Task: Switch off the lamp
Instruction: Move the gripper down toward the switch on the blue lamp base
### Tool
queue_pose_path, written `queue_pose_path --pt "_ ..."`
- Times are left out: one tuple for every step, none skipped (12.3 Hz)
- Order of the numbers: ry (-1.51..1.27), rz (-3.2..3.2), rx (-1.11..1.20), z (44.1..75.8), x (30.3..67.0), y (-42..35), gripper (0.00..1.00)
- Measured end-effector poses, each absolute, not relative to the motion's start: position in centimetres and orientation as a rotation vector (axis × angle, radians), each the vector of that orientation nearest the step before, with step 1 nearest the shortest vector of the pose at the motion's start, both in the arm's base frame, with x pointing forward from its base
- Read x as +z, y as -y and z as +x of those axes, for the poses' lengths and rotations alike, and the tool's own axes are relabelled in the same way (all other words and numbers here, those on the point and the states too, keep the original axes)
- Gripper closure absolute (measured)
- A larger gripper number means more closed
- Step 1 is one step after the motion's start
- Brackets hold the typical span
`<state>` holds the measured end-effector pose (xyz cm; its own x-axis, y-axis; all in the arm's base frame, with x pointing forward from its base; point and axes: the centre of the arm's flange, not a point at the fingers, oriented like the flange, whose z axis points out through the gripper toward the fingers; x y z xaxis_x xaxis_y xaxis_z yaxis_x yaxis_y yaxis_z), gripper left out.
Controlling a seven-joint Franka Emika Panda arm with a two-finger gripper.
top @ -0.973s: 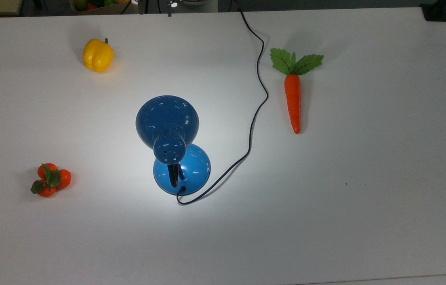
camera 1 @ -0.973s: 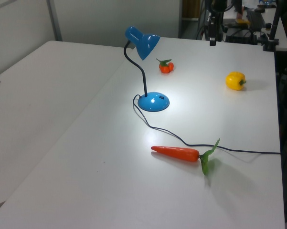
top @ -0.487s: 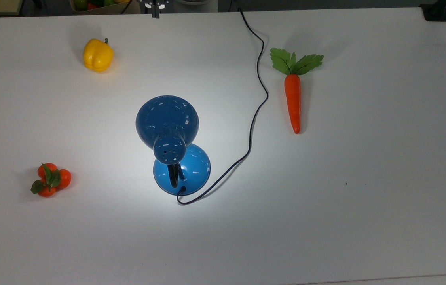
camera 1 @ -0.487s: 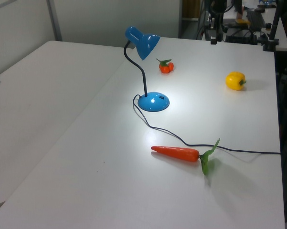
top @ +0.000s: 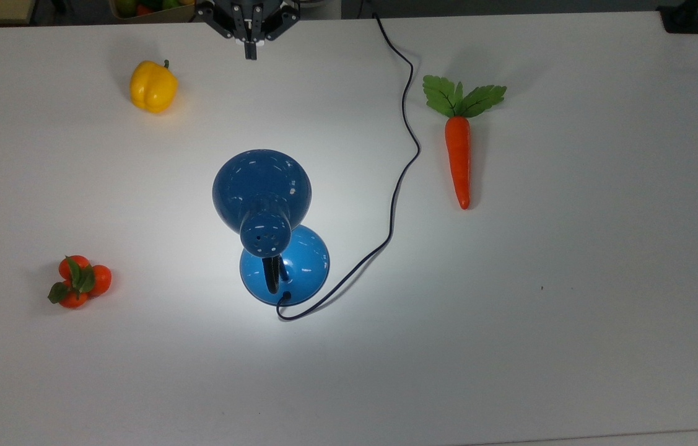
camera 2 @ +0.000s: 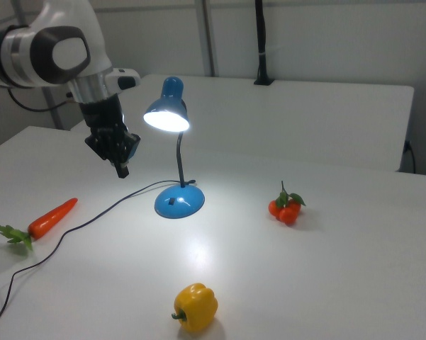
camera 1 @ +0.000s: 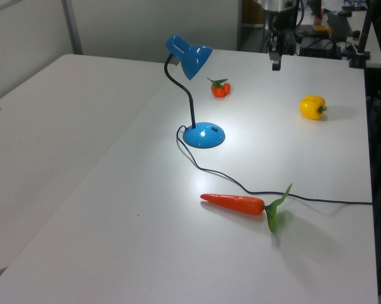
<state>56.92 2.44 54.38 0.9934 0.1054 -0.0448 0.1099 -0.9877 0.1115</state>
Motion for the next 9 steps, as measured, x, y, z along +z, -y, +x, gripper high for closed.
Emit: queue_pose_path --pt "-0.17 3.023 -0.059 57.5 52.6 -2.5 0.99" --pt "-0.174 3.024 -0.054 58.0 51.5 -2.6 0.99" --pt "-0.178 3.025 -0.049 58.5 50.4 -2.6 0.99" --pt "-0.183 3.026 -0.044 59.2 48.6 -2.7 0.99" --pt "-0.188 3.027 -0.036 59.8 47.1 -2.7 0.99" --pt "-0.193 3.028 -0.018 60.3 46.0 -2.8 0.99" --pt "-0.201 3.03 0.024 60.9 44.5 -3.0 0.99" --pt "-0.207 3.032 0.051 61.4 43.3 -3.0 0.99" --pt "-0.214 3.034 0.086 62.0 41.6 -3.2 0.99"
